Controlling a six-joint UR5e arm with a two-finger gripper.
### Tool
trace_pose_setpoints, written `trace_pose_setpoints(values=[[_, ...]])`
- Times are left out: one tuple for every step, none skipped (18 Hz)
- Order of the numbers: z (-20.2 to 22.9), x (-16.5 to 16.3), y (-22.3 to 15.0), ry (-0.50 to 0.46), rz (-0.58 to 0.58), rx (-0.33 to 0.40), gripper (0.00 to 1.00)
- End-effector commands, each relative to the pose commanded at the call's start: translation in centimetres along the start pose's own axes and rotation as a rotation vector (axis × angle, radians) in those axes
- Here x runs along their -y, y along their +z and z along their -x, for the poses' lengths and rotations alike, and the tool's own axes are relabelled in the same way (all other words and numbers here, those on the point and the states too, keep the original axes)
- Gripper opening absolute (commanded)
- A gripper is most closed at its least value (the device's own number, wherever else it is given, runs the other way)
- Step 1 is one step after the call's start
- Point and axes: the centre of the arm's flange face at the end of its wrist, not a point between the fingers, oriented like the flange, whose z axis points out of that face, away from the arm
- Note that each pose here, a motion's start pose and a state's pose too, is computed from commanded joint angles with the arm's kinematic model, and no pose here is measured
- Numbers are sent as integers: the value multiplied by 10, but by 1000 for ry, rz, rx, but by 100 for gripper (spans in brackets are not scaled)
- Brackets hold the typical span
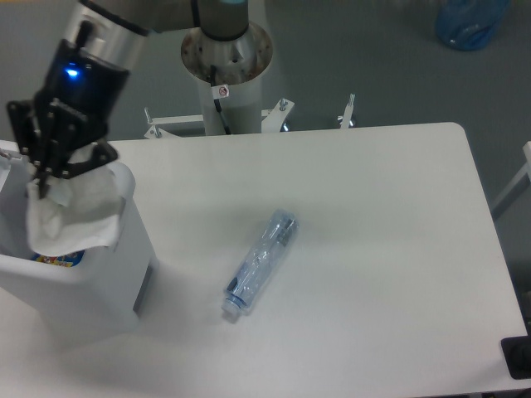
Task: Place the trash in the trash can
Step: 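Open the gripper to drop the tissue into the bin, then move the gripper back over the clear plastic bottle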
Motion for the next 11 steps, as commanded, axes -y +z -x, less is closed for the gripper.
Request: trace_pose_setpoints(values=[[0,2,-2,5,-4,2,100],[-1,4,-4,10,-9,4,100],[-3,4,-7,13,-12,5,100],[-2,4,-8,13,-13,8,100],[-2,6,-10,13,-16,10,100],[-1,6,-11,15,-17,12,100],[0,5,-11,12,-16,14,100],[1,3,-9,7,-11,14,100],[4,-1,-7,0,-4,16,100],[8,-5,-4,-10,4,16,100],[21,-8,-8,-27,2,34,100]])
